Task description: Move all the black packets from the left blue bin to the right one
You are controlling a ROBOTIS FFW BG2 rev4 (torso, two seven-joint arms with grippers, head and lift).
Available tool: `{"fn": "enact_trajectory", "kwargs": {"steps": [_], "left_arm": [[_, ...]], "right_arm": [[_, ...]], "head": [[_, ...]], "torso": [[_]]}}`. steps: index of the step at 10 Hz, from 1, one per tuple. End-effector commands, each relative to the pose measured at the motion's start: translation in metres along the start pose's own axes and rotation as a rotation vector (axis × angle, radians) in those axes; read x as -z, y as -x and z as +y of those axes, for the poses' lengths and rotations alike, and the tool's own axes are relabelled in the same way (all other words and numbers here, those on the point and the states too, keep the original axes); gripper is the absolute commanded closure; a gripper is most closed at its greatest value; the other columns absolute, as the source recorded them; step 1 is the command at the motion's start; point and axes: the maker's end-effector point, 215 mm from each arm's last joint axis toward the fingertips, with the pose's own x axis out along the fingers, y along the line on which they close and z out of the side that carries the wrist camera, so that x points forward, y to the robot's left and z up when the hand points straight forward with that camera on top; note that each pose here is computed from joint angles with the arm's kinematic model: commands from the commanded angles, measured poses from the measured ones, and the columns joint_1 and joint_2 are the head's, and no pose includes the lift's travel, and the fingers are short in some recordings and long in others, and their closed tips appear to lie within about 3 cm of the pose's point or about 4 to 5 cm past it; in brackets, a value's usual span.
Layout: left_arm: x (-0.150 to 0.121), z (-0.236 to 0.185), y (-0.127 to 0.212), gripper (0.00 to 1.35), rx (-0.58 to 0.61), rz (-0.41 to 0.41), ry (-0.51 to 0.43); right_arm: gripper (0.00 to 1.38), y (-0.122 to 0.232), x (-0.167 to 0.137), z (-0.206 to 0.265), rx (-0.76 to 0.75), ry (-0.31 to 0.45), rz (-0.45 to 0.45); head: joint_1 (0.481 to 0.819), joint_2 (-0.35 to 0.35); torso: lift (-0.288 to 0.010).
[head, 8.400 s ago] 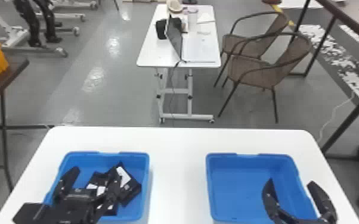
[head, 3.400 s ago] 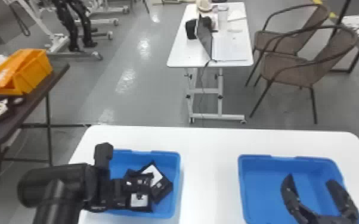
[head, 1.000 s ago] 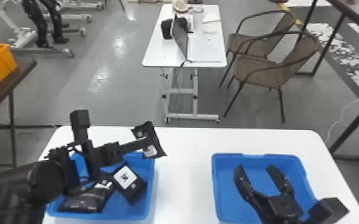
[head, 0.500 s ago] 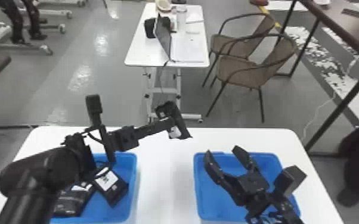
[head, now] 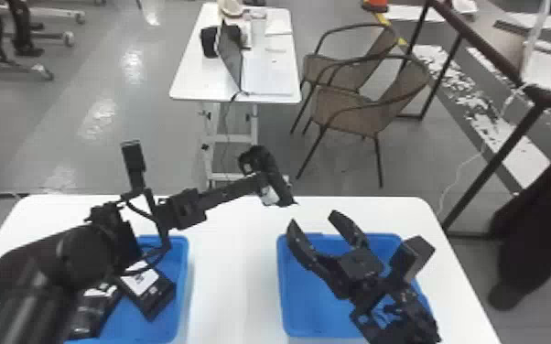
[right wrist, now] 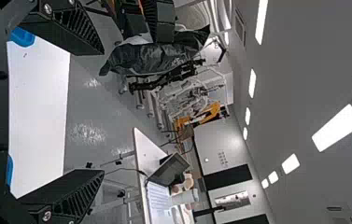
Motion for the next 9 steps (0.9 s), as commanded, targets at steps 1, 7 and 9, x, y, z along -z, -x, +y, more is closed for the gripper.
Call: {"fn": "enact_trajectory", "kwargs": {"steps": [1, 7, 9], "left_arm": [[0.01, -0.003, -0.009, 0.83, 0.028, 0.004, 0.032], [0.036, -0.007, -0.037, 0.83, 0.068, 0.048, 0.066], [0.032, -0.006, -0.035, 0.83, 0.066, 0.037, 0.066]], "right_arm": [[0.1, -0.005, -0.004, 0.001, -0.006, 0.008, -0.006], [0.35, -0.017, -0.007, 0.015, -0.065, -0.004, 0.001], [0.91, -0.016, -0.004, 0.015, -0.064, -0.014, 0.004]], "head": [[0.695, -0.106], [0.695, -0.138], [0.695, -0.138]], "torso": [[0.0], [0.0], [0.0]]}}
